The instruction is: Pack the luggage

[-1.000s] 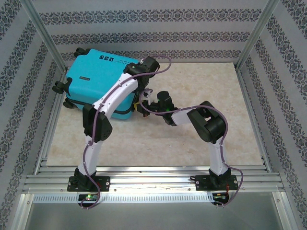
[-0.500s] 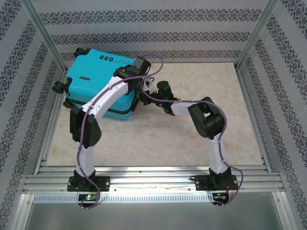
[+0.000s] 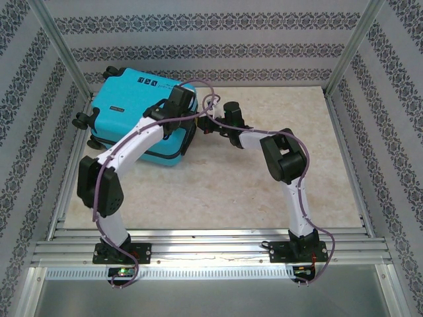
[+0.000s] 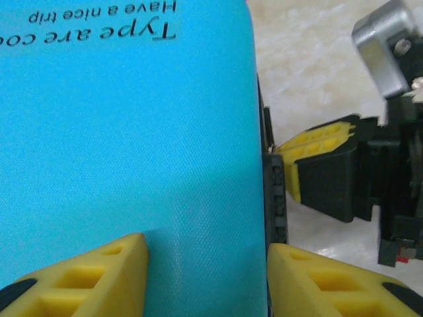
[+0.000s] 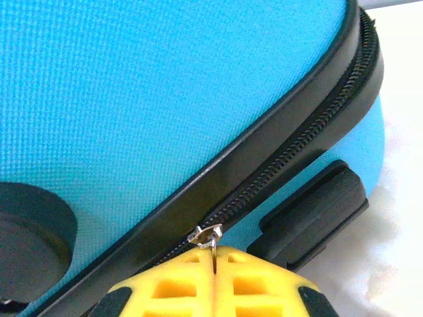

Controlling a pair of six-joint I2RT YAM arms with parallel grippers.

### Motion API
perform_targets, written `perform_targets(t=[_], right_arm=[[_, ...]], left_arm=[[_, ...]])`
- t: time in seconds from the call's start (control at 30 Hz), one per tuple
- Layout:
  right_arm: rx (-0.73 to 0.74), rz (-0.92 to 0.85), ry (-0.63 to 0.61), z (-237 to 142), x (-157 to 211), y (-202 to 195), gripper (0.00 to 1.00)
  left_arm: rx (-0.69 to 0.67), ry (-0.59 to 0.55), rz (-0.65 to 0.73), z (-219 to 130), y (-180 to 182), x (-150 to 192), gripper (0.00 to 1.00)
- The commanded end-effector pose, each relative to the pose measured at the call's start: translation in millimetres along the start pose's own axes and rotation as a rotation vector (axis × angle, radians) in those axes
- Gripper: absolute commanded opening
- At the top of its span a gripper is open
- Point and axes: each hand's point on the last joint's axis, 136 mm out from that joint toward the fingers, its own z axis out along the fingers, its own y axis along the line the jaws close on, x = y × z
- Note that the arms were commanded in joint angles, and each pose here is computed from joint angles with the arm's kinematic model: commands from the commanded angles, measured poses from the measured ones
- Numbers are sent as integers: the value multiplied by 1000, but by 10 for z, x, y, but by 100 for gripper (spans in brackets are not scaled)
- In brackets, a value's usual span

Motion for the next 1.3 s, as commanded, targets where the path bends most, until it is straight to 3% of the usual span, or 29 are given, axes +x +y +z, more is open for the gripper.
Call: perform_targets(t=[0.0, 0.27, 0.33, 0.43, 0.5, 0.6, 0.7, 0.8, 0.93, 1.07, 1.13, 1.27], right_arm=[[-77, -115, -110, -176, -350, 468, 0], [-89, -142, -80, -254, 153, 1066, 0], [-65, -123, -80, -323, 301, 1172, 0], [13, -121, -97, -412, 436, 1249, 0], [121, -127, -107, -430, 396, 1106, 0], [346, -62, -156, -567, 191, 570, 0], [361, 10, -206, -655, -28, 262, 0], [175, -37, -213, -571, -116, 474, 0], [-57, -130, -148, -428, -4, 870, 0], [-178, -149, -132, -427, 51, 989, 0], [-217, -156, -118, -431, 64, 1011, 0], [-261, -161, -111, -456, 88, 1055, 0]], left_arm=[[168, 647, 65, -79, -358, 1953, 49], [142, 683, -52, -731, -261, 2658, 47], [197, 625, -85, -948, -382, 2619, 47], [135, 581, -135, -1252, -209, 2541, 47], [116, 537, -149, -1341, -119, 2463, 48], [75, 539, -130, -1341, -43, 2398, 48], [63, 550, -111, -1271, -72, 2328, 46], [123, 454, -96, -1290, -183, 1900, 47], [142, 270, -33, -1378, -251, 957, 56], [136, 104, 29, -1390, -333, 94, 66], [60, 49, 54, -1256, -248, -281, 70], [10, 45, 61, -802, -189, -729, 68]])
